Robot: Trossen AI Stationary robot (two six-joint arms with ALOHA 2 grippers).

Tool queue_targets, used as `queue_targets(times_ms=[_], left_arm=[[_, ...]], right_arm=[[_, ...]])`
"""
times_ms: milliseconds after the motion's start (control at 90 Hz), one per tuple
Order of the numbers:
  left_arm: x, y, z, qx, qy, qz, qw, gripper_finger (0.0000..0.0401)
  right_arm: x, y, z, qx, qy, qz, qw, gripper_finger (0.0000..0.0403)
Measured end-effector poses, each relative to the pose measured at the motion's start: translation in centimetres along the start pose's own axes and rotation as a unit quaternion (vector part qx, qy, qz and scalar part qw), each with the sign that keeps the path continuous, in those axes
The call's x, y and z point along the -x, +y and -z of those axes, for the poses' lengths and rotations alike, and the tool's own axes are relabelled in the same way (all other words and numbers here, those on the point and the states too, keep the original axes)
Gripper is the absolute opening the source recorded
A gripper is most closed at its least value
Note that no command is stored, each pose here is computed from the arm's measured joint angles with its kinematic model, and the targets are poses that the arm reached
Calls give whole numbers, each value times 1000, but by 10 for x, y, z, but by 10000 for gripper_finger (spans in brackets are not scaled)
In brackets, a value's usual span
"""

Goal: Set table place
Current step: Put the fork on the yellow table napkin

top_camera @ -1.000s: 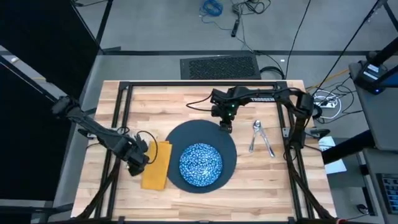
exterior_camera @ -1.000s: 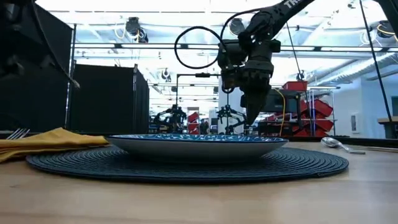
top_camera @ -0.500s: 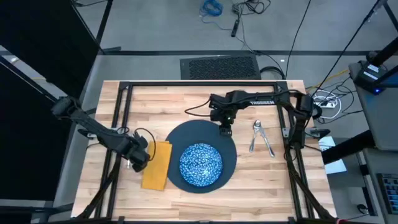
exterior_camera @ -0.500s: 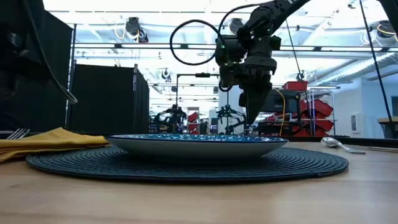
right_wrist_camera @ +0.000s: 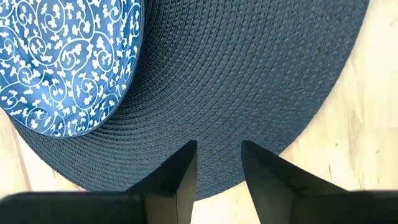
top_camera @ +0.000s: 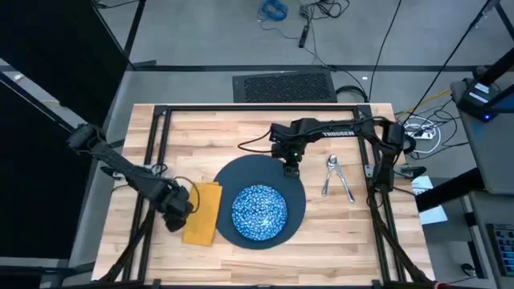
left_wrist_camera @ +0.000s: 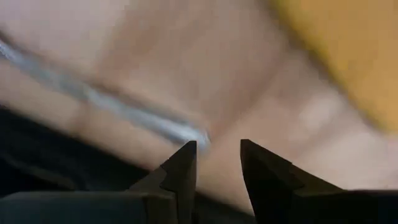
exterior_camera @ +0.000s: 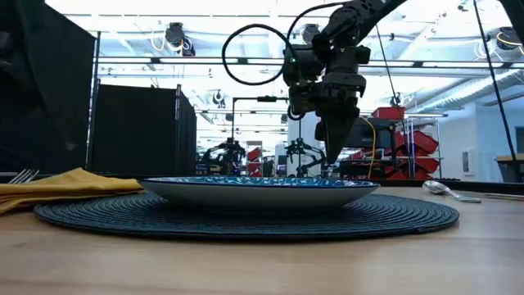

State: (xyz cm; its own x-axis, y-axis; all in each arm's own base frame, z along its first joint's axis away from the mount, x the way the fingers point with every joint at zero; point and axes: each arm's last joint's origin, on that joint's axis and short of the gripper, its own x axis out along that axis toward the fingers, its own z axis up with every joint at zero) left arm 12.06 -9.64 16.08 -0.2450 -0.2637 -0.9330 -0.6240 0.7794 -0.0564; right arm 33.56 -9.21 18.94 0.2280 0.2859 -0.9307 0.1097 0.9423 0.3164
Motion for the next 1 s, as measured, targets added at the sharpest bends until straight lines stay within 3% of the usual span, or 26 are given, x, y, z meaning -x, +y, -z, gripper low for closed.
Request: queue_targets(times_ms=[78,233,489,656,1000], left_arm=[[-2,4,7,40,15,-30,999,107],[-4,3,8,114,-46,-43,991,107],[-20,-2,-2,252,-92,-94,959,107],[-30,-5,-8,266,-90,-132,950,107],[-32,-9,-12,241,-90,-115,960,106]], right_arm=[[0,0,0,3,-1,0,1000,115],[0,0,-2,12,-8,1,1000,115],[0,1,-1,13,-5,1,1000,115],[-1,4,-1,17,-3,0,1000,115],[-1,4,-1,17,-3,0,1000,115]])
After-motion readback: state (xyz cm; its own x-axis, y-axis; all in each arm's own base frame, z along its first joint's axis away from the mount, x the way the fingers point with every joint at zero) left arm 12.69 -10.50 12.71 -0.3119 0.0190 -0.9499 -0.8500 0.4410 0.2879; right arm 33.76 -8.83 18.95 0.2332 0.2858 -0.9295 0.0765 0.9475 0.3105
